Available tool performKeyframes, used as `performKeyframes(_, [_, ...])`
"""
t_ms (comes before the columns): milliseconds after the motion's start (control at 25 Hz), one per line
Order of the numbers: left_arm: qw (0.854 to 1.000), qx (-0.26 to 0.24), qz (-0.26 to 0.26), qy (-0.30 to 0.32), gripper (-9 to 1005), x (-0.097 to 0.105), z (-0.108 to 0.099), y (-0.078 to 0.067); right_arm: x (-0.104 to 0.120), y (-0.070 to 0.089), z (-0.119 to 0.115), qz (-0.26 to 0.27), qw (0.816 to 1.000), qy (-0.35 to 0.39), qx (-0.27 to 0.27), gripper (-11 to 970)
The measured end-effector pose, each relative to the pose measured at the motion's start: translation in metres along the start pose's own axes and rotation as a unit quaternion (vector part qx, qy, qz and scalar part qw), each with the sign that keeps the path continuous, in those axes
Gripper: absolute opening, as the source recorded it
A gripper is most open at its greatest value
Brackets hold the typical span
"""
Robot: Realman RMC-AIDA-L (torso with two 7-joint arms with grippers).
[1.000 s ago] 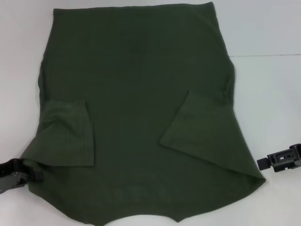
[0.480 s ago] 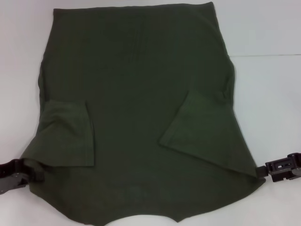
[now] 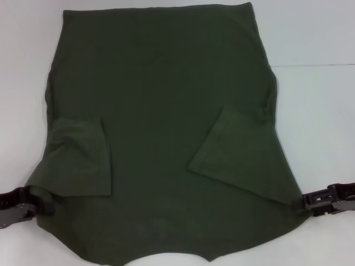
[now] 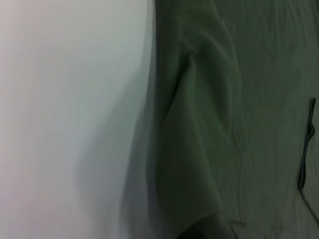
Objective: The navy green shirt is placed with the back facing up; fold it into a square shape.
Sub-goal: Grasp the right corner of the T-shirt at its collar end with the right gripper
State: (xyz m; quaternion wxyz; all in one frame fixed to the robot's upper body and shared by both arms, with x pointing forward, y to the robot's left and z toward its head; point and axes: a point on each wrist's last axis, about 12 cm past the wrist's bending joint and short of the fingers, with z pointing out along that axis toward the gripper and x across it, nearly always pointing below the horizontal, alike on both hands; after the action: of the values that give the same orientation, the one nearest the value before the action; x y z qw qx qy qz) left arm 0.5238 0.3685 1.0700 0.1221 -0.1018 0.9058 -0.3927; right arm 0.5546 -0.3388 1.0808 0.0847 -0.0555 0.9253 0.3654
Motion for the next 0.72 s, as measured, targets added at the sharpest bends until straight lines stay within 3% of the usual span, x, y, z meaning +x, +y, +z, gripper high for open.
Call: performKeyframes(720, [1.000,0.002,0.007,0.000,30,-0.004,0.001,-0.004,-0.004,0.006,0.016,-0.003,1.000,-0.010,-0.003,825])
